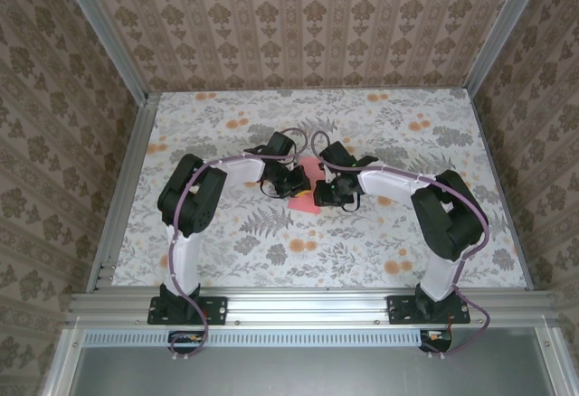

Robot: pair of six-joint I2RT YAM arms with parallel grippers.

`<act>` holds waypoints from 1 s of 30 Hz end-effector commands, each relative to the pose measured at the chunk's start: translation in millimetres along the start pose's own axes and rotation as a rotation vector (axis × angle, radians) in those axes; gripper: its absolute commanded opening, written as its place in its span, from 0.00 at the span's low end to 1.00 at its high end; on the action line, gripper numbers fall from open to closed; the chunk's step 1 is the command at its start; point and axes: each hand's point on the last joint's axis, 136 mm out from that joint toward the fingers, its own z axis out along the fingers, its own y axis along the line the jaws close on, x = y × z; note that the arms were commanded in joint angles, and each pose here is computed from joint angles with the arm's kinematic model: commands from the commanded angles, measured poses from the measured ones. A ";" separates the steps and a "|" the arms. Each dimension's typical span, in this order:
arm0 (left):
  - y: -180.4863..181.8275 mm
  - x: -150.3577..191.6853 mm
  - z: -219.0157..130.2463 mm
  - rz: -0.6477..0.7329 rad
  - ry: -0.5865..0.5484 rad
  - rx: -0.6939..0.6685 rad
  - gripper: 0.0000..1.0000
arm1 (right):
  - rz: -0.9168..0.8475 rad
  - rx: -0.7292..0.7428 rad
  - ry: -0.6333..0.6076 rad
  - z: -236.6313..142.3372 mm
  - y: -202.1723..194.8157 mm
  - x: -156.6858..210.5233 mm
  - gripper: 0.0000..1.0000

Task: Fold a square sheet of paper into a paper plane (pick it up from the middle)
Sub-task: Fold the triangle a second time at the center of the table.

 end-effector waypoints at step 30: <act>0.4 8.0 -10.5 0.009 -0.031 0.047 0.29 | 0.080 -0.170 -0.042 5.5 -26.4 -40.8 0.36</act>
